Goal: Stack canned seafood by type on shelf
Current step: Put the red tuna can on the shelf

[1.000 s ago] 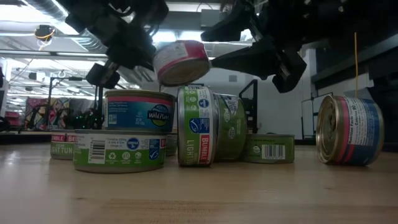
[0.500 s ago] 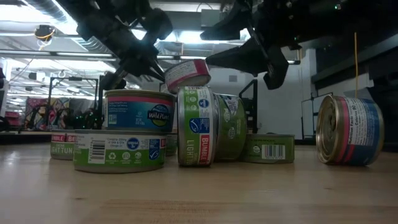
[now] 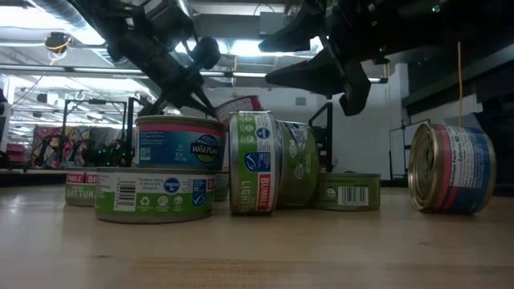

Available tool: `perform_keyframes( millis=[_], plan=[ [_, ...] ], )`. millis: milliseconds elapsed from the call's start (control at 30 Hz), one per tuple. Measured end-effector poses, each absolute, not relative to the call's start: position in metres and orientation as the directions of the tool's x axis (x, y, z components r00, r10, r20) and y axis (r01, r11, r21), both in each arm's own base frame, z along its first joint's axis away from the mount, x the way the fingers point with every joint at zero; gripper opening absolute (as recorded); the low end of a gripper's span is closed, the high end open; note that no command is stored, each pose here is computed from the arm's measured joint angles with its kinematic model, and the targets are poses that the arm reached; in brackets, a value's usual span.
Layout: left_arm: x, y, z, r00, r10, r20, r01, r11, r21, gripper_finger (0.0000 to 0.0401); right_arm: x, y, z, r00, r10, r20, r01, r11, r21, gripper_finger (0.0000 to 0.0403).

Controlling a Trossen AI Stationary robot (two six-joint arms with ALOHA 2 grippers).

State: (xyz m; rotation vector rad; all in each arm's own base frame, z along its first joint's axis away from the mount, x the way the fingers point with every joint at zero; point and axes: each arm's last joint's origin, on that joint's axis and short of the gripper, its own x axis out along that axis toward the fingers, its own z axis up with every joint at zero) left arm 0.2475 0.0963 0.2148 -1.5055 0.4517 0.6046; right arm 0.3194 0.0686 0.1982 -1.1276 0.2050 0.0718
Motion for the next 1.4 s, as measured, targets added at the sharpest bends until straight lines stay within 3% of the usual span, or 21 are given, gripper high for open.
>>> perform_keyframes(
  millis=[500, 1400],
  plan=[
    [0.23, 0.135, 0.213, 0.735, 0.24, -0.635, -0.623, -0.132, -0.771, 0.0, 0.319, 0.068, 0.198, 0.979, -0.047, -0.2, -0.161, 0.429, -0.889, 0.0256],
    [0.242, 0.162, 0.171, 0.662, 0.275, -0.697, -0.648, -0.259, -0.717, 0.0, 0.319, 0.069, 0.197, 0.977, -0.022, -0.212, -0.179, 0.456, -0.872, 0.0256]
  ],
)
